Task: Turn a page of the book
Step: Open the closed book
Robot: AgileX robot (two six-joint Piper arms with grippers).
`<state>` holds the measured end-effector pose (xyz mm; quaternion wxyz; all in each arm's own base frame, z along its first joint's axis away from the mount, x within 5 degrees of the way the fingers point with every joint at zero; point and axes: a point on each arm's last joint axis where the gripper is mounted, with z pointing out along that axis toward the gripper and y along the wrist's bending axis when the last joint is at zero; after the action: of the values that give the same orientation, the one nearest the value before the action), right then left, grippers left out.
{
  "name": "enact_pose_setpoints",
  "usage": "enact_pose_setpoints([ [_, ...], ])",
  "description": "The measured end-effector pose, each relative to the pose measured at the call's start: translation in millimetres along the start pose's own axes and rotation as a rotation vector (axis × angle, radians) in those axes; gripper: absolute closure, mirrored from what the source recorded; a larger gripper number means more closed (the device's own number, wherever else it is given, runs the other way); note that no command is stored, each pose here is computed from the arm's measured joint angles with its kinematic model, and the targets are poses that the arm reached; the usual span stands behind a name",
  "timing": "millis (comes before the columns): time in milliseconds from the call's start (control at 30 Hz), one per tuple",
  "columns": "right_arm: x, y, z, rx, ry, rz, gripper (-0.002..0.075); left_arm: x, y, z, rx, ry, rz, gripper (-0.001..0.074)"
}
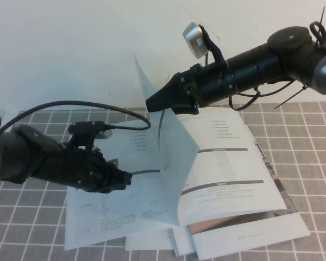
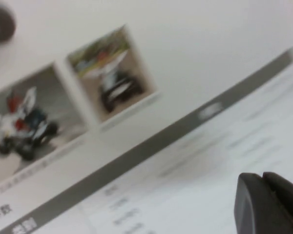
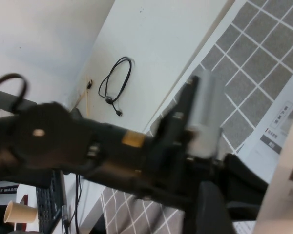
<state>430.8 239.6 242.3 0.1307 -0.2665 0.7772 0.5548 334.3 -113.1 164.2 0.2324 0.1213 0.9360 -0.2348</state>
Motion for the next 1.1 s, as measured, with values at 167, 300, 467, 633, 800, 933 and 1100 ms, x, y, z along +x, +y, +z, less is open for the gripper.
enact_pose_setpoints([
  [167,0,0,0,0.000,0.000,0.000,0.0351,-9,-23,-36,0.070,-0.055,0.052,0.0738],
  [300,0,0,0,0.000,0.000,0.000,0.0351,-9,-46,-62,0.131,-0.064,0.110,0.0738],
  [467,0,0,0,0.000,0.000,0.000,0.0351,5,-94,-83,0.174,-0.023,0.255,0.0738],
  [633,0,0,0,0.000,0.000,0.000,0.0351,32,-143,-94,0.179,0.058,0.411,0.0738],
  [800,0,0,0,0.000,0.000,0.000,0.0351,51,-184,-97,0.199,0.019,0.524,0.0738],
  [933,0,0,0,0.000,0.000,0.000,0.0351,51,-204,-91,0.210,-0.098,0.543,0.0738],
  [1100,0,0,0,0.000,0.000,0.000,0.0351,44,-204,-74,0.179,-0.163,0.511,0.0738],
])
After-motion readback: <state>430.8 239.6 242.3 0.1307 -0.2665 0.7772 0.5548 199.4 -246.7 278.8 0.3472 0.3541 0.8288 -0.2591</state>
